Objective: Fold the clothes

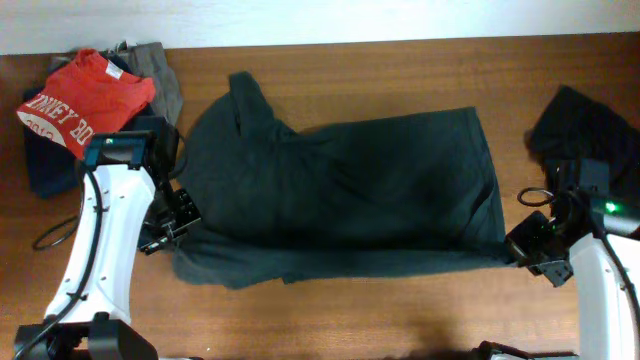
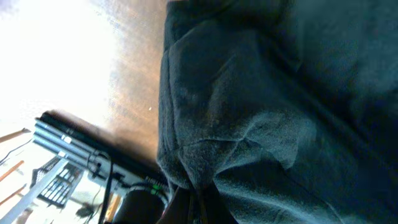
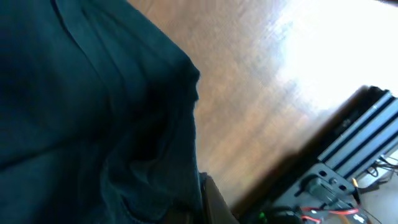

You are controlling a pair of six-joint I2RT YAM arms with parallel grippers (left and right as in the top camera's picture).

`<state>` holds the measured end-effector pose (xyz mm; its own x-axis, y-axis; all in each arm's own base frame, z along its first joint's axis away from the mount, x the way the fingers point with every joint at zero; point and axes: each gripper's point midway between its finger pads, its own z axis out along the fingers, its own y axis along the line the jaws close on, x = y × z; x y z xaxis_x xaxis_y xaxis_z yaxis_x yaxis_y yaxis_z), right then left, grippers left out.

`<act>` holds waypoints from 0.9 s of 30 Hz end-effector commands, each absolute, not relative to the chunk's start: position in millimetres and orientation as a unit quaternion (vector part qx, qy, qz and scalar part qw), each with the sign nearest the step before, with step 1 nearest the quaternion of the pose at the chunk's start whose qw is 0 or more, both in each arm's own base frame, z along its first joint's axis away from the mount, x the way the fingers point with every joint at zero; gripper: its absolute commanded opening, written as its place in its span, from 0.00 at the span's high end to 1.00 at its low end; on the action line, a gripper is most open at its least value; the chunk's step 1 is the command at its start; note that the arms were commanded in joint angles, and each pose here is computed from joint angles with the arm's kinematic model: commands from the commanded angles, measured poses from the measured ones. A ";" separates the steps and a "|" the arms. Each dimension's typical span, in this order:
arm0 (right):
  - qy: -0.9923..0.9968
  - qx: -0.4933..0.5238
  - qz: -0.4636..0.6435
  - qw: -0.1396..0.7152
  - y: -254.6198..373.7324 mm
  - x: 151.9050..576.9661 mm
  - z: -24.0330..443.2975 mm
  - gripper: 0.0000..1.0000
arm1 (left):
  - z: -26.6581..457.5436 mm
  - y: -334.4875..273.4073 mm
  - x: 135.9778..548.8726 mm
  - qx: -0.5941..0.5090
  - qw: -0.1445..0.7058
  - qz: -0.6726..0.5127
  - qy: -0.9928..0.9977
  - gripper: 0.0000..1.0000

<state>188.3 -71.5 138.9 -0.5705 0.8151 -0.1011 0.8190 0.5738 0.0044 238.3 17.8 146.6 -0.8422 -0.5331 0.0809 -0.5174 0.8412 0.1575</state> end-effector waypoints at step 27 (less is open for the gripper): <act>0.881 0.472 -0.031 0.000 -83.7 218.5 71.8 0.34 | 98.1 14.1 286.7 0.274 0.046 -0.042 -0.960 0.45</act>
